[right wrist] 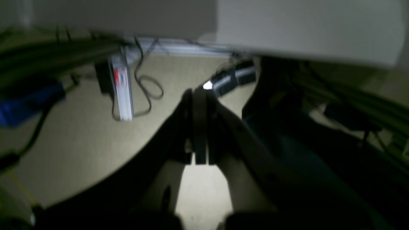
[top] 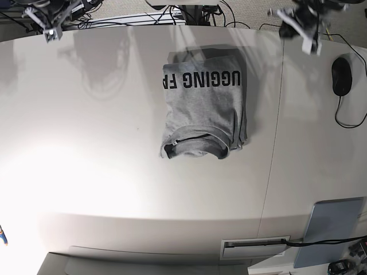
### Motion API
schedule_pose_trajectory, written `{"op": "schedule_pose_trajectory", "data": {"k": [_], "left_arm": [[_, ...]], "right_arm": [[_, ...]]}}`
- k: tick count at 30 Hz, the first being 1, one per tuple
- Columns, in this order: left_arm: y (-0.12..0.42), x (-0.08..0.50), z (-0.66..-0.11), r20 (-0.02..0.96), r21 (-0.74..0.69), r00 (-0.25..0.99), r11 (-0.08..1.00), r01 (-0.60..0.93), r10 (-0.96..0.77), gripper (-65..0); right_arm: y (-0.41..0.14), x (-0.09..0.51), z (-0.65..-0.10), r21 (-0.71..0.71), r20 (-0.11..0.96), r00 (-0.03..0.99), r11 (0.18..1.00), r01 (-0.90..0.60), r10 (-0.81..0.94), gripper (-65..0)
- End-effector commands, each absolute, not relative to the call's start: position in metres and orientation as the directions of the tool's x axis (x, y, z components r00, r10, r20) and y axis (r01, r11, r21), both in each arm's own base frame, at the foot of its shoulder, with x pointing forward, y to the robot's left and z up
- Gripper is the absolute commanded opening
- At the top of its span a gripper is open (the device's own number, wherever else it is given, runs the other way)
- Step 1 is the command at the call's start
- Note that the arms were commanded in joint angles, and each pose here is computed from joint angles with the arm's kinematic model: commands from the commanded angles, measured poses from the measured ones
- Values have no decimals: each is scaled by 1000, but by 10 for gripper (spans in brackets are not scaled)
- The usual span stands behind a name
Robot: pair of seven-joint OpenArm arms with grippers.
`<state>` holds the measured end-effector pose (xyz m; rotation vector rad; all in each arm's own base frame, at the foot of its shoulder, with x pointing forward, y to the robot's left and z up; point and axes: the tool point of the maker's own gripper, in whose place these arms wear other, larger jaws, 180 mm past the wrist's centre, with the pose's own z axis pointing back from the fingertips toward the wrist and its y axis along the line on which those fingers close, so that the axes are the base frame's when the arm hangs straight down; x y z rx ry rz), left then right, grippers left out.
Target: Fold the T-shirt properly
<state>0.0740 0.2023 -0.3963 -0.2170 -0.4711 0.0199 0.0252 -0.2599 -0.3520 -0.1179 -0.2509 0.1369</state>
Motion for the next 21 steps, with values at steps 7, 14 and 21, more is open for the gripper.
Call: {"op": "schedule_pose_trajectory", "data": {"k": [7, 14, 21], "left_arm": [[198, -1, -435, 300, -238, 951, 971, -1, 74, -626], [189, -60, -487, 159, -343, 978, 936, -74, 136, -626], [209, -89, -553, 33, -279, 978, 942, -188, 205, -626]], "right_arm": [[-282, -31, -393, -86, 122, 992, 996, -21, 31, -650], [-299, -96, -460, -36, -91, 991, 995, 94, -97, -650], [-296, -120, -524, 11, -190, 968, 986, 166, -161, -650]]}}
